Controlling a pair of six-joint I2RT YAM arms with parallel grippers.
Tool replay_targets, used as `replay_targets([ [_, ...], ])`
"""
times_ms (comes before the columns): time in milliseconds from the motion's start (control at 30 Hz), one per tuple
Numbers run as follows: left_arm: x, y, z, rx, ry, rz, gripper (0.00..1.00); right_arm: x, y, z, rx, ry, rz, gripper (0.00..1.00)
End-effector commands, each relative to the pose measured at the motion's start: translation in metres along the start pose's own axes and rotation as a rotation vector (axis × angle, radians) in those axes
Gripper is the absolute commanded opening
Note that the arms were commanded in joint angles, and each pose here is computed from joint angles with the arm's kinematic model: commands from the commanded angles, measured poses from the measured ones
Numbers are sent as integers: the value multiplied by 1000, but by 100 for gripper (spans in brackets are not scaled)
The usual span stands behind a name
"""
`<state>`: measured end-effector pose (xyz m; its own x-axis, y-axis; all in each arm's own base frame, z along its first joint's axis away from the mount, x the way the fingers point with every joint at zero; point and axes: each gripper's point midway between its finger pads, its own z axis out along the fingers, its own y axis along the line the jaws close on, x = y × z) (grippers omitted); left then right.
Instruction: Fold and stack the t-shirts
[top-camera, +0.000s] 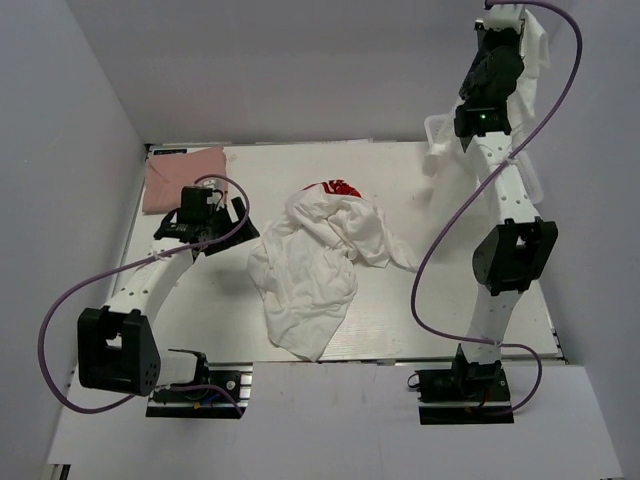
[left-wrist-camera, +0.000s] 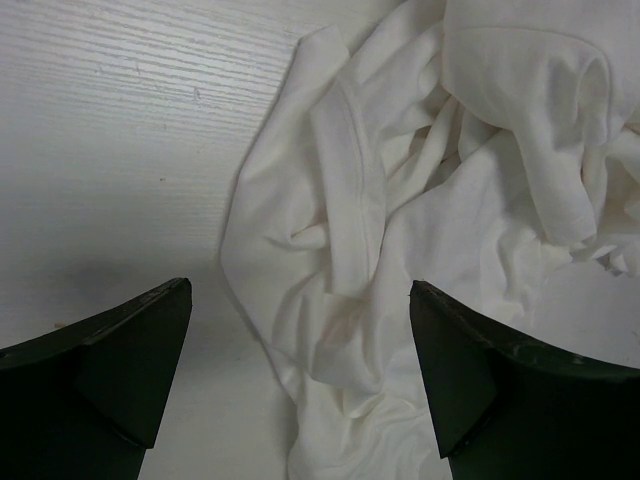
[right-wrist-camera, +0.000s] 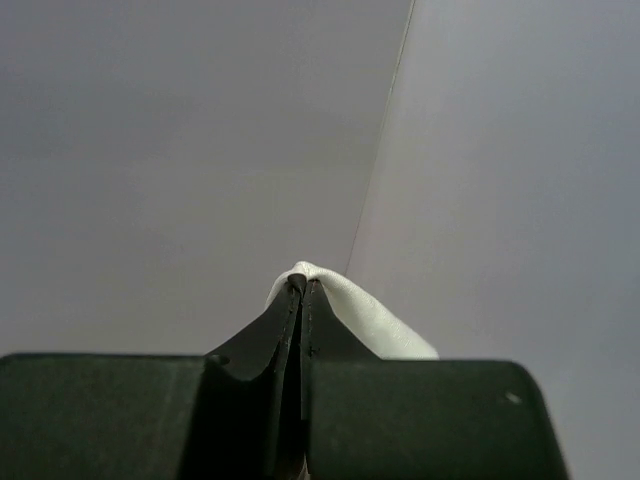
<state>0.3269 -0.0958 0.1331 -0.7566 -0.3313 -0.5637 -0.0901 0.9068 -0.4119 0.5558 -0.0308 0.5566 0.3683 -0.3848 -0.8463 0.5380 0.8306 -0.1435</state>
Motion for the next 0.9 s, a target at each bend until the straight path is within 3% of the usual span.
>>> replay_targets([
  [0, -1, 0, 3, -1, 0, 13, 100, -2, -16, 10, 23, -73, 44, 0],
  [33, -2, -3, 3, 13, -2, 15, 100, 20, -14, 13, 35, -36, 39, 0],
  [200, -1, -4, 7, 17, 11, 13, 100, 52, -19, 22, 58, 12, 48, 0],
  [867, -16, -19, 25, 74, 24, 15, 100, -5, -109, 47, 148, -164, 64, 0],
])
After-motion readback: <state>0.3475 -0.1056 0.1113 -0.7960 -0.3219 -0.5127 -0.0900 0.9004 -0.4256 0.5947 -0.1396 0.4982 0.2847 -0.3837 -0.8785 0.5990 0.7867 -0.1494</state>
